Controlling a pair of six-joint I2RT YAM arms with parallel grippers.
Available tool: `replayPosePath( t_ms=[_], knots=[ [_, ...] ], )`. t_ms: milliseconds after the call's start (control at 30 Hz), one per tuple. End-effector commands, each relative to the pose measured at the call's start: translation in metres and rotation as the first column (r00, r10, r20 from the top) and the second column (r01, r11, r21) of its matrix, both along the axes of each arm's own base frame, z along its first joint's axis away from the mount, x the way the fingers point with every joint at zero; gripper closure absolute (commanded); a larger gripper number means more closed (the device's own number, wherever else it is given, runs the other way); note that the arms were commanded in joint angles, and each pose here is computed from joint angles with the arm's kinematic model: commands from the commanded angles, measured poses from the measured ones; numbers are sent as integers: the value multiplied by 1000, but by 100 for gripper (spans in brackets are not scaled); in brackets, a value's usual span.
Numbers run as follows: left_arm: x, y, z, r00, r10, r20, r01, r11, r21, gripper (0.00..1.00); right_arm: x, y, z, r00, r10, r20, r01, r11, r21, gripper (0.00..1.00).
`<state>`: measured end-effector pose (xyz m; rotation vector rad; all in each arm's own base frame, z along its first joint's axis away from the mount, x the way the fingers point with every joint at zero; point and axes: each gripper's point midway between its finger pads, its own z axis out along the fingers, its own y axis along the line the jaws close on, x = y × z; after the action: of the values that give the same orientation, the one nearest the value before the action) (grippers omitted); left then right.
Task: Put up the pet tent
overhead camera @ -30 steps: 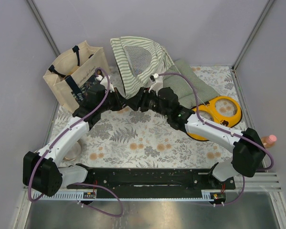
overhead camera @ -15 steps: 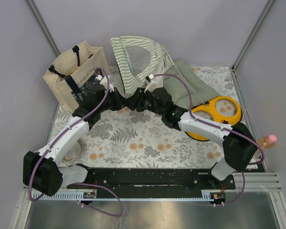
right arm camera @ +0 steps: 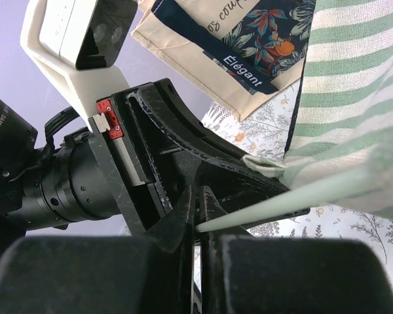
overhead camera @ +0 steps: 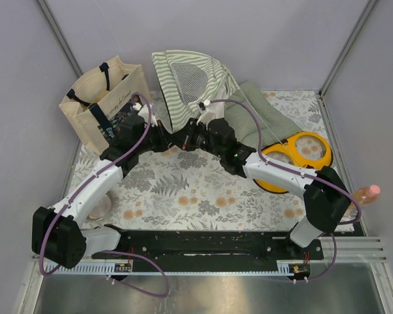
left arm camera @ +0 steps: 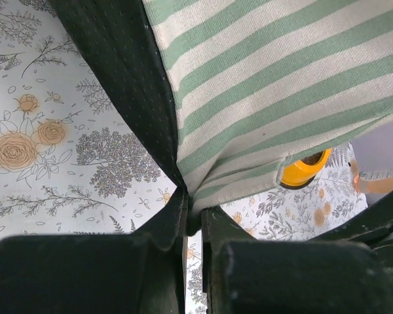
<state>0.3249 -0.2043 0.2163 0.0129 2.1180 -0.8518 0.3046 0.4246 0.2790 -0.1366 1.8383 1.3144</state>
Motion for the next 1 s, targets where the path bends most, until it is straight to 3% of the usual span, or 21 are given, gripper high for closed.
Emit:
replayPosePath(
  t_ms=[0,300,433,967],
  knots=[
    [-10,0,-4,999,-30,-27,31,999,25,100,2,-7,20,998,-41,42,40,999,30,100],
    [-28,7,-11,994,-110,2,109,988,107,100,34,-65,76,930,-325,175,317,946,71,100],
    [-36,9,-9,991,-134,26,130,984,119,100,42,-82,93,897,-388,213,378,922,86,100],
    [-47,12,-34,986,-165,-2,163,976,148,100,44,-113,158,847,-469,252,415,878,239,100]
  ],
)
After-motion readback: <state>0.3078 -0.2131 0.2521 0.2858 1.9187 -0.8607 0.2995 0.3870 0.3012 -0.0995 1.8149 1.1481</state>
